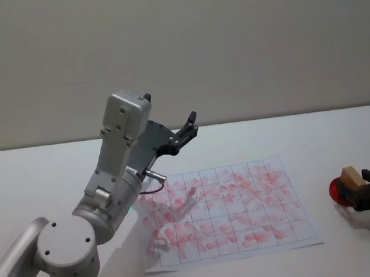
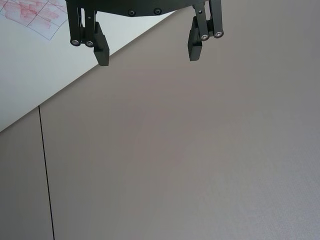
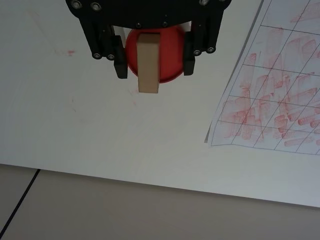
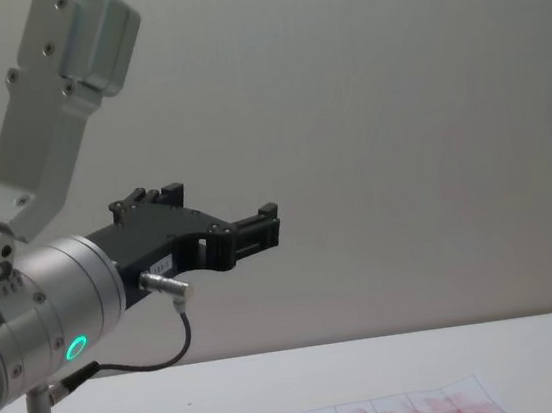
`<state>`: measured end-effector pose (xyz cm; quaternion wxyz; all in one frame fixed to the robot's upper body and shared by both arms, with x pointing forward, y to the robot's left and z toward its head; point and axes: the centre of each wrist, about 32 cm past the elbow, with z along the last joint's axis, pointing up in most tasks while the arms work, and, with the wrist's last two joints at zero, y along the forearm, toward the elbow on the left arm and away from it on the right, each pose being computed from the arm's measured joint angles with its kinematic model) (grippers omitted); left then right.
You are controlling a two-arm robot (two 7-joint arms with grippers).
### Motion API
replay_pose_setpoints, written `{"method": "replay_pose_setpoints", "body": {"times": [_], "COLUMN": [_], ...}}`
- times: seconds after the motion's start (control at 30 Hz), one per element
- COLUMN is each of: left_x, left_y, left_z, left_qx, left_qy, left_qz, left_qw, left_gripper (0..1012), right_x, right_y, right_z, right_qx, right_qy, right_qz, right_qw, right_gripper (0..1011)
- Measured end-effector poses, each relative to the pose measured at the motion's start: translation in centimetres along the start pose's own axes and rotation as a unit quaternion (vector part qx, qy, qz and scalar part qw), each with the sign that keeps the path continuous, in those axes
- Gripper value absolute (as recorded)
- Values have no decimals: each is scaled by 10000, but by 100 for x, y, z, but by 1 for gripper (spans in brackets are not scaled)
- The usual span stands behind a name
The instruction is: Use the one hand to pick up the stamp and affix it onto the A4 paper.
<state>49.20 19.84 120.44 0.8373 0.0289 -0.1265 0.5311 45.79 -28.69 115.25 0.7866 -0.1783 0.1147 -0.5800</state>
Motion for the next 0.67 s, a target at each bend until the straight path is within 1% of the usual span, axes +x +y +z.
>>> {"method": "replay_pose_setpoints", "body": {"times": [0.1, 0.2, 0.23, 0.27, 0.3, 0.37, 0.43, 0.47, 0.67], "left_x": [0, 0, 0, 0, 0, 0, 0, 0, 0], "left_y": [0, 0, 0, 0, 0, 0, 0, 0, 0], "left_z": [0, 0, 0, 0, 0, 0, 0, 0, 0], "left_qx": [0, 0, 0, 0, 0, 0, 0, 0, 0], "left_qy": [0, 0, 0, 0, 0, 0, 0, 0, 0], "left_qz": [0, 0, 0, 0, 0, 0, 0, 0, 0], "left_qw": [10000, 10000, 10000, 10000, 10000, 10000, 10000, 10000, 10000], "left_gripper": [1001, 1001, 1001, 1002, 1001, 1001, 1001, 1001, 1001], "right_x": [0, -1, 0, 0, 0, 0, -1, -1, 0], "right_y": [2, 5, 5, 5, 6, 6, 7, 7, 8], "right_z": [0, 0, 0, 0, 0, 0, 0, 0, 0], "right_qx": [-2, -7, -7, -7, -8, -9, -10, -10, -11], "right_qy": [-1, -1, -1, -1, -1, -1, -1, -1, -3], "right_qz": [3, 8, 8, 8, 9, 10, 11, 12, 13], "right_qw": [10000, 10000, 10000, 10000, 10000, 10000, 10000, 10000, 10000], "right_gripper": [683, 801, 816, 857, 868, 939, 970, 1001, 1001]}}
